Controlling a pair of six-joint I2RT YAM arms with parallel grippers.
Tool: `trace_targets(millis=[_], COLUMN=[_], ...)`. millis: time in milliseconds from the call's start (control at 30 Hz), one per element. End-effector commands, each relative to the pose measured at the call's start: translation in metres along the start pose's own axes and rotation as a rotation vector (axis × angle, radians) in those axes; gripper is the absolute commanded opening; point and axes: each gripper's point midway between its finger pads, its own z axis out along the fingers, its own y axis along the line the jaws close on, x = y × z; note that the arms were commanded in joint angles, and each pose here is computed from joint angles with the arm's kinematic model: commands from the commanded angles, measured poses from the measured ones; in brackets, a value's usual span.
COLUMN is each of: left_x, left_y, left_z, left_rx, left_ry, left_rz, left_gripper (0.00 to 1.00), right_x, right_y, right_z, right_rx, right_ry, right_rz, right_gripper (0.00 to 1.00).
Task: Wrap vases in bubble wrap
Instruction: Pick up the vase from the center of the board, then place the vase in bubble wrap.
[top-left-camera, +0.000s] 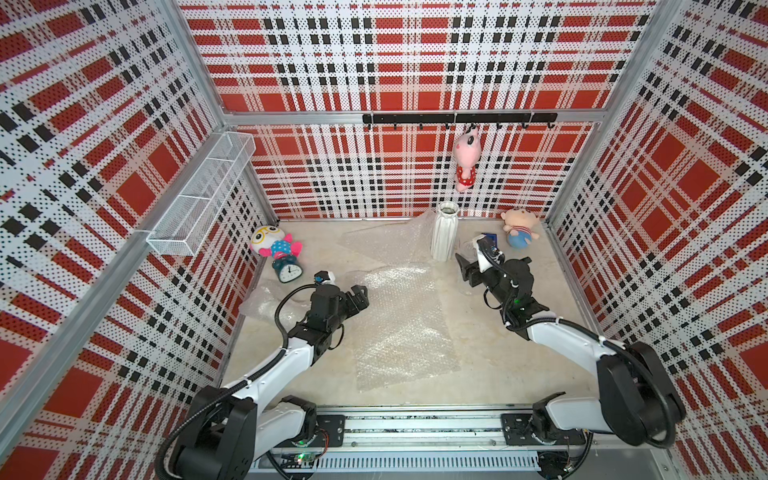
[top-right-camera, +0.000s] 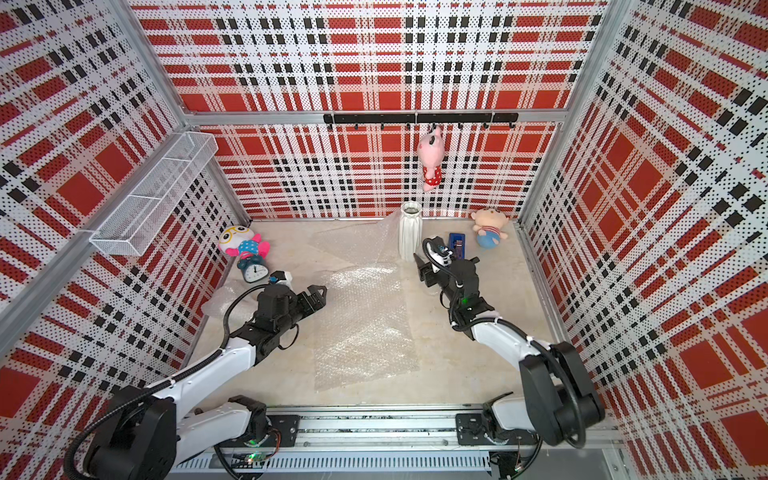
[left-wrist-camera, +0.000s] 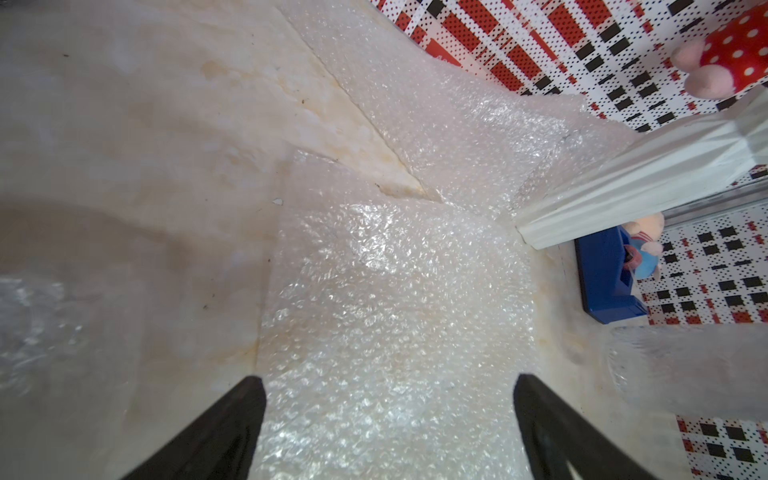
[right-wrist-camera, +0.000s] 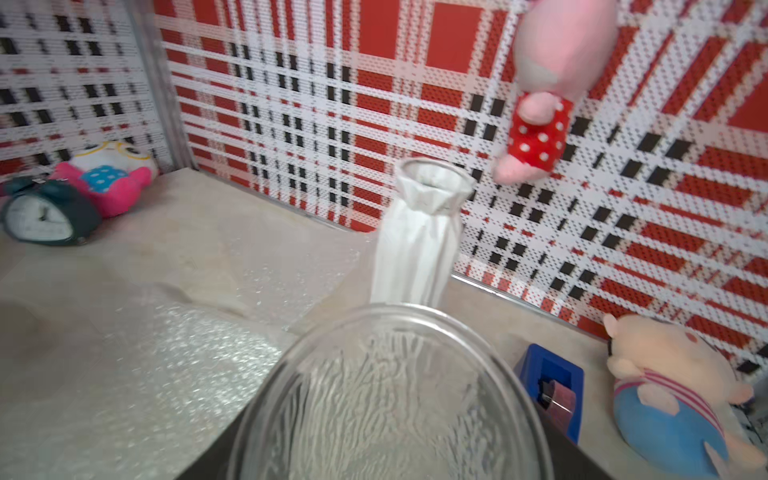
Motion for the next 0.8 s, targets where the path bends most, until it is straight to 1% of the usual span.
trace_targets(millis=[0, 133, 233, 333, 500, 633, 767], left_x=[-0.009, -0.028, -0.042, -0.05, -0.051, -0.054, -0.058], left_y=[0.012, 0.028, 0.046, 0.06, 0.075, 0.076, 0.08], left_z=[-0.019, -0.046, -0.064, -0.075, -0.076, -0.077, -0.082], left_rx=[-0.081, -0.129, -0.155, -0.155, -0.166, -0.172, -0.187], left_ry=[-0.038, -0.143, -0.23, -0.284, -0.287, -0.296, -0.319], left_rz=[0.004, -0.033, -0.098, -0.15, -0.186, -0.188, -0.197], left_gripper=[0.97, 0.97, 0.97, 0.98, 0.98, 0.98, 0.98], right_x=[-0.002, 0.006, 0.017, 0.028, 0.04, 0.046, 0.06], right_y=[0.035, 0.09, 0.119, 0.142, 0.177, 0.209, 0.233], right_z=[-0.02, -0.036, -0.044, -0.048, -0.048, -0.045, -0.038], right_rx=[-0.044, -0.12, -0.143, -0.16, -0.216, -0.269, -0.296], right_ry=[0.068, 0.16, 0.244, 0.299, 0.36, 0.398, 0.46], right_rz=[-0.139, -0.261, -0.359, -0.441, -0.524, -0.588, -0.686], right_gripper=[0.58, 0.57, 0.56, 0.55, 0.55, 0.55, 0.54])
